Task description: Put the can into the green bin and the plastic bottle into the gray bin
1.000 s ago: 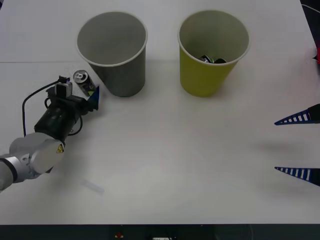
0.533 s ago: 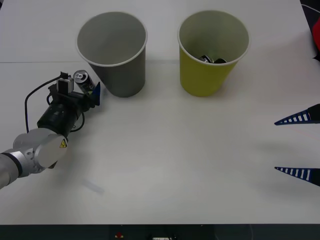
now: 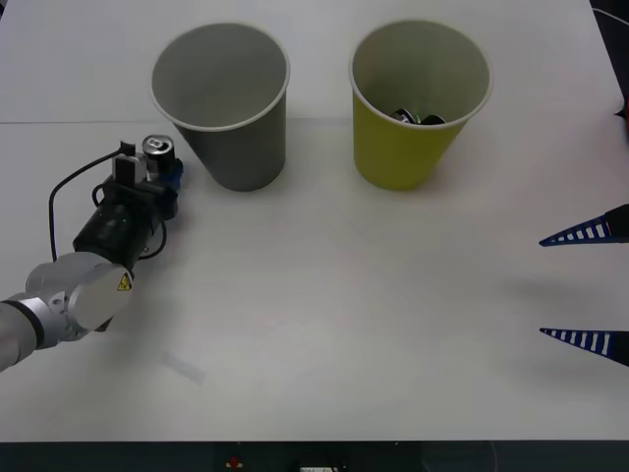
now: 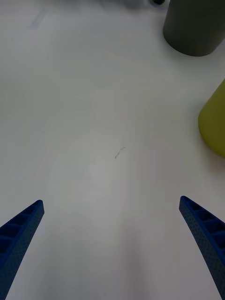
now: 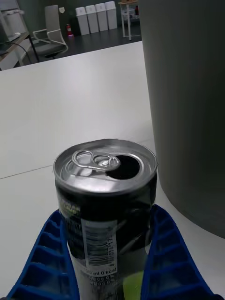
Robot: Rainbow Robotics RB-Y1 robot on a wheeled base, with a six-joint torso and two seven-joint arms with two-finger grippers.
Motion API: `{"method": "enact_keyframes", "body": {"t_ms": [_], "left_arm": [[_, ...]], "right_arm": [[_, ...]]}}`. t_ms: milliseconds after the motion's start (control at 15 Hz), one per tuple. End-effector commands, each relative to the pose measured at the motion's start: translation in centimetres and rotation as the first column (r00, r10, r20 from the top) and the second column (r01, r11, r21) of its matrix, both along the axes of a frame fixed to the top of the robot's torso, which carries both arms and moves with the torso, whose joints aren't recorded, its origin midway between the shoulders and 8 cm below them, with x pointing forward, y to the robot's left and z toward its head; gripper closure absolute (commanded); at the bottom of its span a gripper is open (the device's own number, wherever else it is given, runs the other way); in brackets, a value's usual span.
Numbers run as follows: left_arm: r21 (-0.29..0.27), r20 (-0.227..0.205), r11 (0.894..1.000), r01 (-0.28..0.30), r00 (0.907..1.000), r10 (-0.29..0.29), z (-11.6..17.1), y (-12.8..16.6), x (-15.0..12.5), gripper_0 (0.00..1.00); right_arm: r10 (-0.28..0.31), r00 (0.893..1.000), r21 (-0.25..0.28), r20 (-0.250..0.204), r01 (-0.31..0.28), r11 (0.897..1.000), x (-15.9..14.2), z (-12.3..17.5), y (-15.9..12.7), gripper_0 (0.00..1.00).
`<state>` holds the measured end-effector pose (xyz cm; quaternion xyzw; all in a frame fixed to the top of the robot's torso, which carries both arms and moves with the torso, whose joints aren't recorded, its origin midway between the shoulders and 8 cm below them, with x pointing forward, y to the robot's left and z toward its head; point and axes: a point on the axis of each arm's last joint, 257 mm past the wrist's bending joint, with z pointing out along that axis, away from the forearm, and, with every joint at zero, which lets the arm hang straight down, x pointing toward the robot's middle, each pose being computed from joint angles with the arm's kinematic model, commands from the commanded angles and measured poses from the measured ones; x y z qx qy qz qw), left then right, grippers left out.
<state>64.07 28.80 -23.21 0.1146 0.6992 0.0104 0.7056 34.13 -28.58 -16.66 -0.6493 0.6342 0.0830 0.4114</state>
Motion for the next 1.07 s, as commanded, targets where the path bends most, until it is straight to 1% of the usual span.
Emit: {"method": "enact_keyframes", "body": {"t_ms": [67, 133, 333, 533, 600, 667, 733, 800, 933, 1067], "left_arm": [[0.010, 0.003, 1.000, -0.004, 1.0000, 0.004, 0.2, 0.4, 0.0, 1.00], [0.020, 0.005, 1.000, -0.002, 1.0000, 0.002, 0.2, 0.6, 0.0, 1.00], [0.072, 0.017, 0.997, 0.013, 0.9997, -0.015, 0.7, 1.1, -0.2, 1.00], [0.081, 0.021, 0.996, 0.035, 0.9991, -0.037, 1.0, 1.4, -1.3, 1.00], [0.080, 0.008, 0.996, 0.040, 0.9991, -0.041, 0.9, 1.7, -1.7, 1.00], [0.076, -0.013, 0.996, 0.051, 0.9987, -0.050, 1.2, 2.2, -2.3, 1.00], [0.084, -0.022, 0.994, 0.063, 0.9979, -0.061, 1.9, 2.3, -2.8, 1.00], [0.092, -0.041, 0.993, 0.075, 0.9966, -0.072, 2.3, 2.6, -3.6, 1.00], [0.091, -0.084, 0.990, 0.112, 0.9910, -0.104, 3.7, 2.9, -5.5, 1.00], [0.094, -0.137, 0.983, 0.156, 0.9802, -0.143, 4.7, 2.7, -7.8, 1.00]], "right_arm": [[0.000, 1.000, 0.000, 0.000, 0.000, 1.000, 0.0, 0.0, 0.0, 0.00], [0.000, 1.000, 0.000, 0.000, 0.000, 1.000, 0.0, 0.0, 0.0, 0.00], [0.000, 1.000, 0.000, 0.000, 0.000, 1.000, 0.0, 0.0, 0.0, 0.00], [0.000, 1.000, 0.000, 0.000, 0.000, 1.000, 0.0, 0.0, 0.0, 0.00], [0.000, 1.000, 0.000, 0.000, 0.000, 1.000, 0.0, 0.0, 0.0, 0.00], [0.000, 1.000, 0.000, 0.000, 0.000, 1.000, 0.0, 0.0, 0.0, 0.00], [0.000, 1.000, 0.000, 0.000, 0.000, 1.000, 0.0, 0.0, 0.0, 0.00], [0.000, 1.000, 0.000, 0.000, 0.000, 1.000, 0.0, 0.0, 0.0, 0.00], [0.000, 1.000, 0.000, 0.000, 0.000, 1.000, 0.0, 0.0, 0.0, 0.00], [0.000, 1.000, 0.000, 0.000, 0.000, 1.000, 0.0, 0.0, 0.0, 0.00]]}}
